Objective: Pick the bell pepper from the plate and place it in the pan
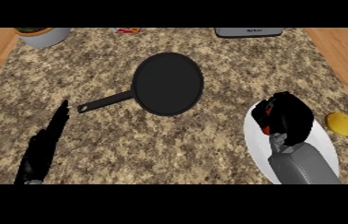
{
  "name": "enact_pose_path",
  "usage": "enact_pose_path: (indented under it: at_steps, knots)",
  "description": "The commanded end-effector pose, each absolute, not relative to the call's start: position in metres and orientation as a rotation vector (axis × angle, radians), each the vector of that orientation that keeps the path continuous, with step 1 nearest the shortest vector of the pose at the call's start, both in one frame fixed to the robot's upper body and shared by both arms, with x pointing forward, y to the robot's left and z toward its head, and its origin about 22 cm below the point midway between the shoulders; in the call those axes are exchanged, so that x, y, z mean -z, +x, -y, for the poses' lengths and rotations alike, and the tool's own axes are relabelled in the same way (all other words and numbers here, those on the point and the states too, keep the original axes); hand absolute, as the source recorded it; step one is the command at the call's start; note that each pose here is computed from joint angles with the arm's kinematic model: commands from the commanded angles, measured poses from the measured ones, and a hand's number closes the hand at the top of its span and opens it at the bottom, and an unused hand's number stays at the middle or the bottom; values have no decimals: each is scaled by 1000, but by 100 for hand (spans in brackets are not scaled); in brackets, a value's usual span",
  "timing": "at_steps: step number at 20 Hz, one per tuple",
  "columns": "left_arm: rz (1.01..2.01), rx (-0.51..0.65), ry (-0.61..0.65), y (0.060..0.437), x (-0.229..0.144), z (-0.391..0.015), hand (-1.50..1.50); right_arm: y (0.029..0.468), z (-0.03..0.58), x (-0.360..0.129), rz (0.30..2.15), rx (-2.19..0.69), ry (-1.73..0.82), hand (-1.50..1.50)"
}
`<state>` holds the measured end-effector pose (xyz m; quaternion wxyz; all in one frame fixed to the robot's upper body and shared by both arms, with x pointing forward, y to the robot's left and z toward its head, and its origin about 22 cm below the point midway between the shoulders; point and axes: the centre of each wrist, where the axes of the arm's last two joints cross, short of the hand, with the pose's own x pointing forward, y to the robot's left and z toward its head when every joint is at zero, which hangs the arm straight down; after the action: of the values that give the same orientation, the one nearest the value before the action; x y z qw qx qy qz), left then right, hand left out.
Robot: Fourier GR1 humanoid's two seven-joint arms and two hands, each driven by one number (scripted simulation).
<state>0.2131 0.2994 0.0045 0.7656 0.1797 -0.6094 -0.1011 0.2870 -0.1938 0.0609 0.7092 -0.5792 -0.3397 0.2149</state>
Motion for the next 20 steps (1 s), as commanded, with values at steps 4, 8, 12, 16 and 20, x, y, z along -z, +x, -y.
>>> enact_pose_path:
  at_steps: [4,8,12,16,20]
  knots:
    - [1349,251,363,211,-4,-295,0,279,119,-118,840,-248,-1556,150]
    - [1376,262,360,224,-15,-297,0,288,86,-142,884,-166,-1572,150]
    - [1385,273,321,222,-7,-274,0,298,80,-146,932,-139,-1534,150]
    - [1398,290,305,227,-9,-275,0,333,87,-148,897,-69,-1485,150]
    - [1414,314,292,227,-10,-281,0,358,92,-144,899,-34,-1407,150]
